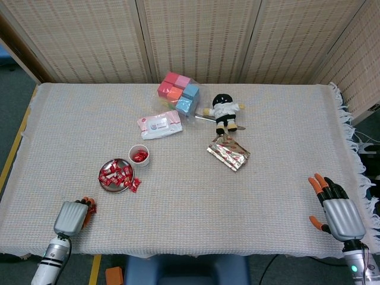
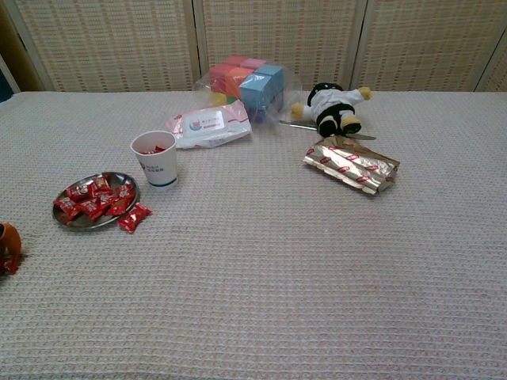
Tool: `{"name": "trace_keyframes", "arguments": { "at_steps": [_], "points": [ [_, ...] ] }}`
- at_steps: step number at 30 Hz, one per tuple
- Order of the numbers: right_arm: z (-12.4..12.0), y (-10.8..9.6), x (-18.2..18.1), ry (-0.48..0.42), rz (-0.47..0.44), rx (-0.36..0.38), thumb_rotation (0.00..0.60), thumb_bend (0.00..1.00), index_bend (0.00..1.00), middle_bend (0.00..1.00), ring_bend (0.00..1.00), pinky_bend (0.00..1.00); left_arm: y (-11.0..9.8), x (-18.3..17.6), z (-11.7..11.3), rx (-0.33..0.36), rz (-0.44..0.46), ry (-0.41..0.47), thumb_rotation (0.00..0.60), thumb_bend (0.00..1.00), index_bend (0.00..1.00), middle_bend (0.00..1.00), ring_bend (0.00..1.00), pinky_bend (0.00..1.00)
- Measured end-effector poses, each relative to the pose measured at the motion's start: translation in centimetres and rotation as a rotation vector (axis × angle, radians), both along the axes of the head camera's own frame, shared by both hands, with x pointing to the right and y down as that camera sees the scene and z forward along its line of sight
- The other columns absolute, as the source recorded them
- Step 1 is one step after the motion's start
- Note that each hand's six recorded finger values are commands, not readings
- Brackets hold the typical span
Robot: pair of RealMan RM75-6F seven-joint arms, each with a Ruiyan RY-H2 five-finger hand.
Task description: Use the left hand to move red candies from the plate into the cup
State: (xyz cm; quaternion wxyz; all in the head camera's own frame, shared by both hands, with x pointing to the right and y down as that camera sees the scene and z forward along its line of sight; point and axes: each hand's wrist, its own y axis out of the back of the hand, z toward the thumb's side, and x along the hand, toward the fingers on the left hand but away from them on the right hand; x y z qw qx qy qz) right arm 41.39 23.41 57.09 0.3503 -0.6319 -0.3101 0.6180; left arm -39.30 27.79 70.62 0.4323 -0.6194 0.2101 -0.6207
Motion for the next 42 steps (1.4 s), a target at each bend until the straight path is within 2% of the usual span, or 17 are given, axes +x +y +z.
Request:
{"name": "trace_keyframes", "arguments": {
  "at_steps": [5, 12, 16, 19, 26, 30, 35, 42],
  "points": [
    [0.0, -0.1, 0.1, 0.002, 0.004, 0.001, 0.6, 0.14, 0.0, 0.0, 0.0, 0.14, -0.3, 0.0, 0.1, 0.024, 0.006, -0.006, 0.6, 0.42, 0.51, 0.58, 0.65, 1.0],
    [0.2, -0.1, 0.1, 0.007, 0.005, -0.002, 0.6, 0.14, 0.0, 0.0, 0.0, 0.15, -2.1, 0.3, -1.1, 0.096, -0.019, 0.046, 0.6, 0.42, 0.52, 0.59, 0.65, 1.0],
    [0.4, -0.1, 0.0, 0.01, 0.004, -0.007, 0.6, 0.14, 0.0, 0.0, 0.0, 0.15, -4.6, 1.3, -1.9, 0.148, -0.035, 0.101, 0.6, 0.42, 0.51, 0.59, 0.65, 1.0],
    [0.6, -0.2, 0.0, 0.014, 0.004, -0.01, 0.6, 0.14, 0.0, 0.0, 0.0, 0.15, -7.4, 2.7, -2.2, 0.176, -0.04, 0.151, 0.6, 0.42, 0.5, 0.59, 0.65, 1.0],
    [0.7, -0.4, 0.4, 0.025, 0.021, -0.005, 0.6, 0.14, 0.0, 0.0, 0.0, 0.15, -14.3, 7.3, -2.0, 0.191, -0.065, 0.26, 0.6, 0.42, 0.5, 0.58, 0.65, 1.0],
    [0.8, -0.5, 0.7, 0.033, 0.032, -0.009, 0.6, 0.14, 0.0, 0.0, 0.0, 0.15, -16.3, 10.0, -1.2, 0.159, -0.069, 0.303, 0.6, 0.42, 0.5, 0.58, 0.65, 1.0],
    [0.7, -0.7, 1.2, 0.04, 0.047, -0.004, 0.6, 0.14, 0.0, 0.0, 0.0, 0.15, -17.9, 11.8, -0.2, 0.171, -0.058, 0.297, 0.6, 0.42, 0.49, 0.58, 0.65, 1.0],
    [0.9, -0.9, 1.4, 0.046, 0.055, -0.009, 0.6, 0.14, 0.0, 0.0, 0.0, 0.15, -18.9, 13.6, 0.8, 0.178, -0.034, 0.287, 0.6, 0.42, 0.47, 0.57, 0.65, 1.0]
  ]
}}
